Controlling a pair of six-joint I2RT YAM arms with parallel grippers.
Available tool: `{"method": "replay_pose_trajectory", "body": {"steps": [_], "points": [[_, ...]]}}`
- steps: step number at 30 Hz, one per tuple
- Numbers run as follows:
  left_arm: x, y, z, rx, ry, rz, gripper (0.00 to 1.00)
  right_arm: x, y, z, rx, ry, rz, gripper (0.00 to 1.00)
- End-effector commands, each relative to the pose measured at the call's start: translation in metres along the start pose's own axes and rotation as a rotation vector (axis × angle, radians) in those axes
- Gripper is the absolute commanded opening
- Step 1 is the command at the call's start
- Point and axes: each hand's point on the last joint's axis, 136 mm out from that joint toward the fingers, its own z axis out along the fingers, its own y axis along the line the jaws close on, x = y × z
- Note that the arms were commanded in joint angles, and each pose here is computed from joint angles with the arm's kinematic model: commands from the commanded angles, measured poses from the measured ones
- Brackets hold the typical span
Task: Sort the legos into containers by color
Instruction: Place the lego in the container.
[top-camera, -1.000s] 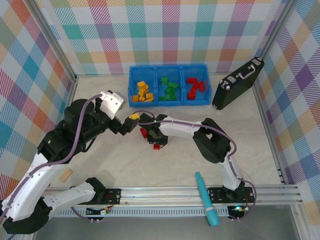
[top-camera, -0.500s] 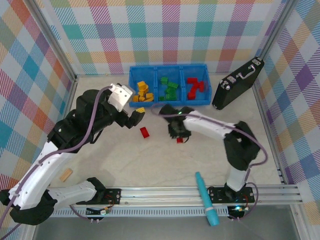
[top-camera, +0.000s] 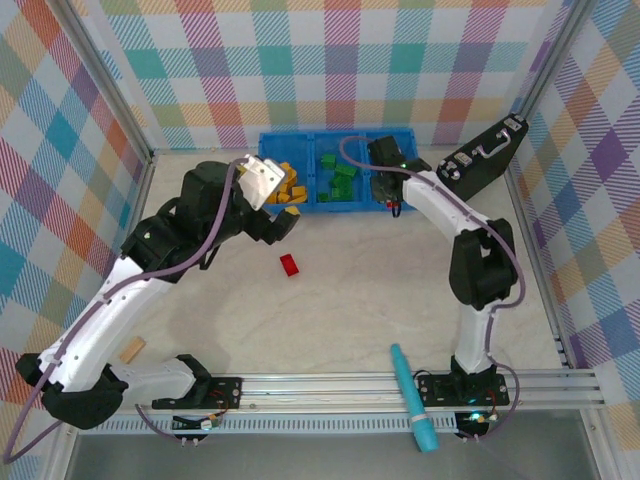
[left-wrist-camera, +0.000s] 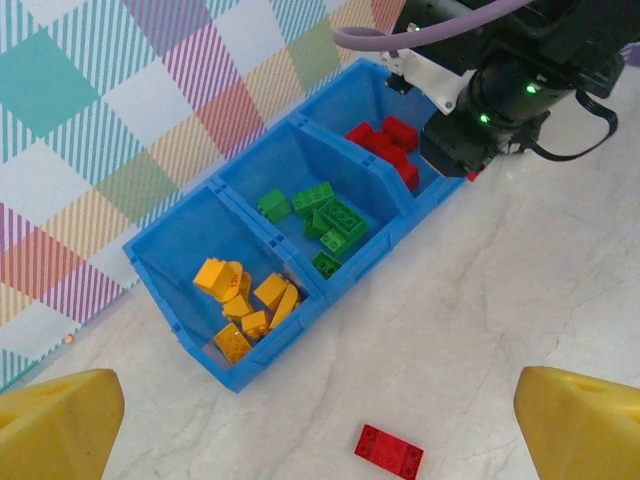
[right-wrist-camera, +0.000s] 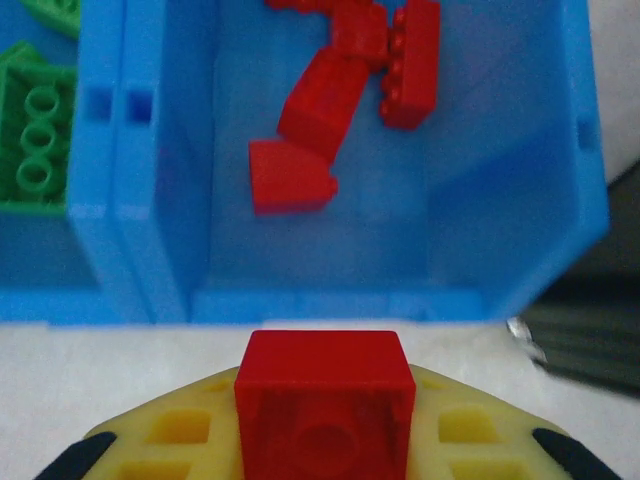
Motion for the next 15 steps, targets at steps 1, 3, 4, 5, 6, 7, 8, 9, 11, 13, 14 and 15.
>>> {"method": "replay_pose_trajectory", "body": {"steps": [1, 3, 4, 5, 6, 7, 8, 9, 11, 13, 14, 15], "points": [[-0.008, 0.011, -0.001, -0.039, -0.001, 0.011, 1.00, -0.030, -0.009, 0.020, -0.010, -0.054, 0.018, 0.31], [-0.009, 0.013, 0.003, -0.044, 0.003, 0.017, 1.00, -0.043, -0.012, 0.035, -0.022, -0.068, 0.047, 0.31], [-0.011, 0.013, 0.005, -0.046, -0.003, 0.017, 1.00, -0.051, -0.012, 0.043, -0.034, -0.077, 0.056, 0.31], [-0.012, 0.013, 0.006, -0.045, -0.011, 0.020, 1.00, -0.057, -0.012, 0.050, -0.049, -0.081, 0.063, 0.31], [-0.014, 0.012, 0.007, -0.042, -0.018, 0.025, 1.00, -0.063, -0.011, 0.056, -0.059, -0.088, 0.066, 0.31], [-0.015, 0.012, 0.009, -0.041, -0.021, 0.029, 1.00, -0.067, -0.010, 0.063, -0.063, -0.090, 0.065, 0.31], [-0.016, 0.012, 0.010, -0.039, -0.024, 0.034, 1.00, -0.072, -0.010, 0.069, -0.063, -0.094, 0.064, 0.31], [-0.016, 0.012, 0.012, -0.039, -0.021, 0.039, 1.00, -0.075, -0.009, 0.074, -0.063, -0.094, 0.065, 0.31], [-0.015, 0.012, 0.015, -0.042, -0.011, 0.046, 1.00, -0.080, -0.009, 0.084, -0.062, -0.094, 0.068, 0.31], [-0.015, 0.012, 0.016, -0.039, -0.004, 0.048, 1.00, -0.082, -0.010, 0.093, -0.062, -0.094, 0.078, 0.31], [-0.014, 0.011, 0.016, -0.034, -0.004, 0.048, 1.00, -0.082, -0.010, 0.096, -0.064, -0.093, 0.086, 0.31], [-0.013, 0.010, 0.015, -0.032, -0.006, 0.048, 1.00, -0.082, -0.010, 0.099, -0.066, -0.095, 0.094, 0.32]]}}
